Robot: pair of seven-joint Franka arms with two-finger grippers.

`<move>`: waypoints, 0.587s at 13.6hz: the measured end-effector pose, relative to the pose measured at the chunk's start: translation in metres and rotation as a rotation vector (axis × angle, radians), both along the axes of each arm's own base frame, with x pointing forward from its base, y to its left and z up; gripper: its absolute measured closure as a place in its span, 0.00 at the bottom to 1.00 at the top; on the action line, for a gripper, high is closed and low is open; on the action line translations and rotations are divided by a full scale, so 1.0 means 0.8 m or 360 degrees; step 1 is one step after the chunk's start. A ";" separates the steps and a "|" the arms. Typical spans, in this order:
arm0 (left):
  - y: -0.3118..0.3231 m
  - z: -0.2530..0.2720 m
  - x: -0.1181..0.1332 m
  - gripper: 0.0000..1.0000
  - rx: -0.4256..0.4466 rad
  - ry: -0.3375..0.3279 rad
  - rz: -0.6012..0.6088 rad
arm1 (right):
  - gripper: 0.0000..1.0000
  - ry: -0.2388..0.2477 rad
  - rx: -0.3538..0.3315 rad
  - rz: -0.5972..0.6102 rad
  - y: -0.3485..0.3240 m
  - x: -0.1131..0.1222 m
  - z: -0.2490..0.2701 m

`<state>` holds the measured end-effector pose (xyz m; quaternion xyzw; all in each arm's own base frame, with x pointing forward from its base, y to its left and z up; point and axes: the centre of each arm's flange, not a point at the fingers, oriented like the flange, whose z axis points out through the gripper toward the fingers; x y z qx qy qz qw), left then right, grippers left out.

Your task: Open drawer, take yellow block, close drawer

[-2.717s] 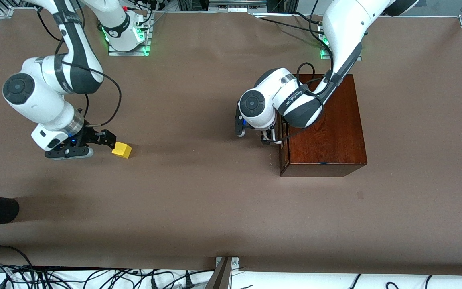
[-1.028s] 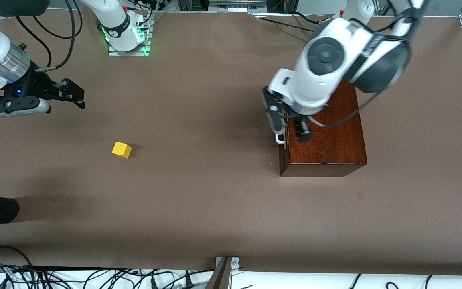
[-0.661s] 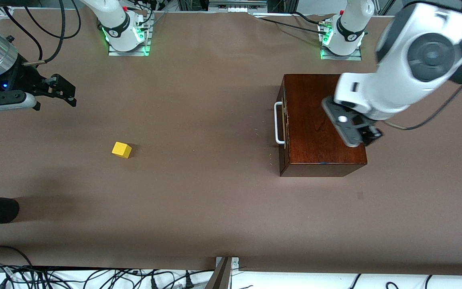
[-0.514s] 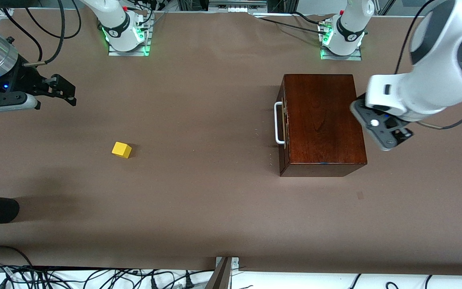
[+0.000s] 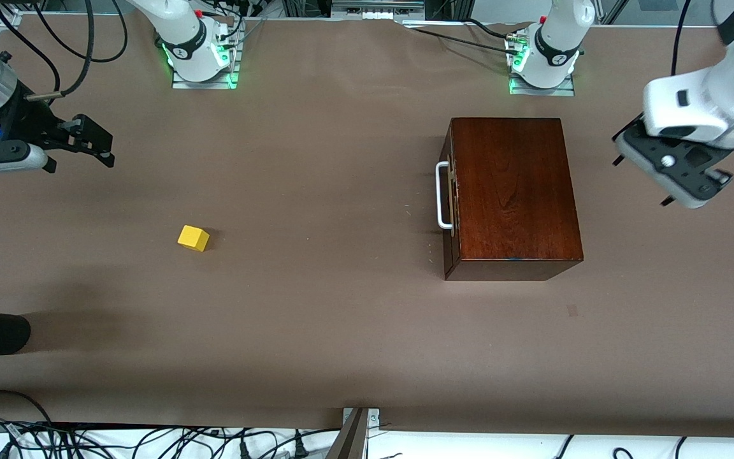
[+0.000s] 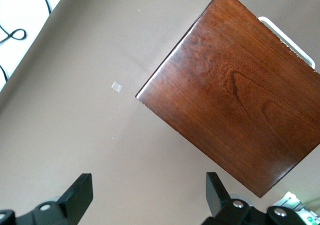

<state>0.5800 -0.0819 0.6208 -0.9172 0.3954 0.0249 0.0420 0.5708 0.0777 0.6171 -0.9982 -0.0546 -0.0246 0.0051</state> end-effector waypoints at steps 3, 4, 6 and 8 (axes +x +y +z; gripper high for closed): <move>0.024 -0.008 -0.019 0.00 -0.0036 0.0020 0.0337 | 0.00 0.0013 -0.0002 0.0000 0.001 0.004 -0.006; 0.032 -0.011 -0.024 0.00 -0.0040 0.0027 0.0438 | 0.00 0.0014 -0.0003 0.0000 0.001 0.004 -0.007; 0.051 -0.017 -0.030 0.00 -0.0112 0.0042 0.0662 | 0.00 0.0013 -0.0002 0.0000 0.001 0.004 -0.006; 0.076 -0.023 -0.039 0.00 -0.0200 0.0025 0.0887 | 0.00 0.0013 -0.0002 -0.0001 0.000 0.004 -0.006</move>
